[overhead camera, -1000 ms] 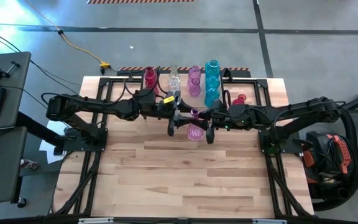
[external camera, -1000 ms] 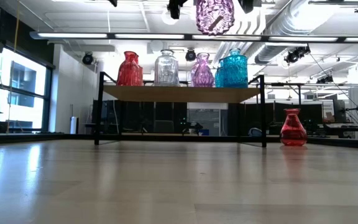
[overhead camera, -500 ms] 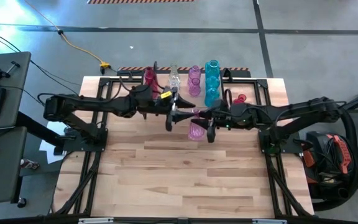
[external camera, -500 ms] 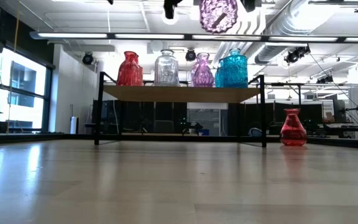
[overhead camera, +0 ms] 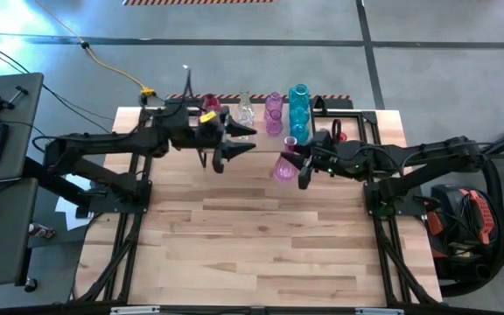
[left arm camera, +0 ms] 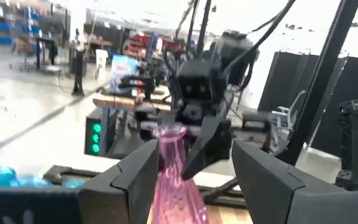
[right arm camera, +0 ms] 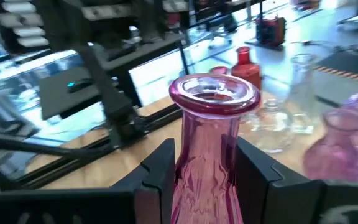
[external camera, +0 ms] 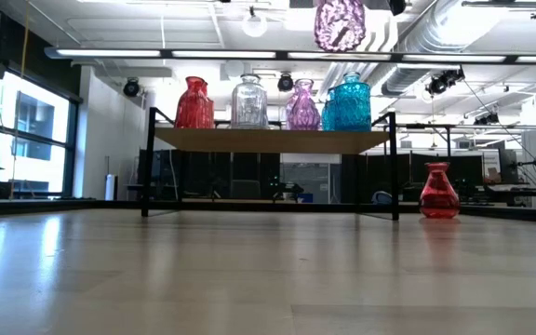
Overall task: Sort vases onto shelf
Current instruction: Put the violet vase on the shelf aligned with the other violet vases
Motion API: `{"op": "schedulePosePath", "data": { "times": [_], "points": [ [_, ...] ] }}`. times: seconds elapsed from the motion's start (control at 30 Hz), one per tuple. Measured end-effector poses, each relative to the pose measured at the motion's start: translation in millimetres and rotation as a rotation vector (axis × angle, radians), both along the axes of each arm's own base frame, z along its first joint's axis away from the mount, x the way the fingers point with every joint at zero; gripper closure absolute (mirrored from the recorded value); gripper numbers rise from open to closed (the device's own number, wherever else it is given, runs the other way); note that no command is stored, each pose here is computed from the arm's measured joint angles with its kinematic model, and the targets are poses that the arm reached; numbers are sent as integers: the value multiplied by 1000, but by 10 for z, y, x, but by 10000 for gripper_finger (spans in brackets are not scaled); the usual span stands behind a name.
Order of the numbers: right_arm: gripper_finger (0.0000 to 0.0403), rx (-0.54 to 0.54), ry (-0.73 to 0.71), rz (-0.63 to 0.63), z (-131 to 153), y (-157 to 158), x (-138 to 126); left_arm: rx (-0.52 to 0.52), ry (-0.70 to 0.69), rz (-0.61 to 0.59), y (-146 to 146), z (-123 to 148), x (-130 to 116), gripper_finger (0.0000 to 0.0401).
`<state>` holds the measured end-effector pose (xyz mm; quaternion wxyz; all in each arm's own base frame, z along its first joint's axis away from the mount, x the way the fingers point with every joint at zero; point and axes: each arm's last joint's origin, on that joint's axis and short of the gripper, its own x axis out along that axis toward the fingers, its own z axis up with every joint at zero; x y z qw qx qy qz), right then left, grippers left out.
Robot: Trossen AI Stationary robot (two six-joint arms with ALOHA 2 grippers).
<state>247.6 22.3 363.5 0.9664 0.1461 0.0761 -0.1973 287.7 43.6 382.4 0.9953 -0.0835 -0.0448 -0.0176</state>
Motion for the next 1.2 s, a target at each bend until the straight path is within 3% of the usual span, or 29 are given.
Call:
{"op": "schedulePosePath", "data": {
  "times": [0.3,0.6,0.87,1.2],
  "points": [
    [304,-88,21,-202,-103,123,114,99,-87,55,50,284,-381,207],
    [304,-193,-17,-349,-313,304,503,159,-164,147,177,468,-682,207],
    [304,-229,-13,-505,-562,347,749,203,-175,224,297,518,-817,207],
    [304,-324,86,-552,-792,255,926,217,-141,283,406,503,-885,207]
  ]
}}
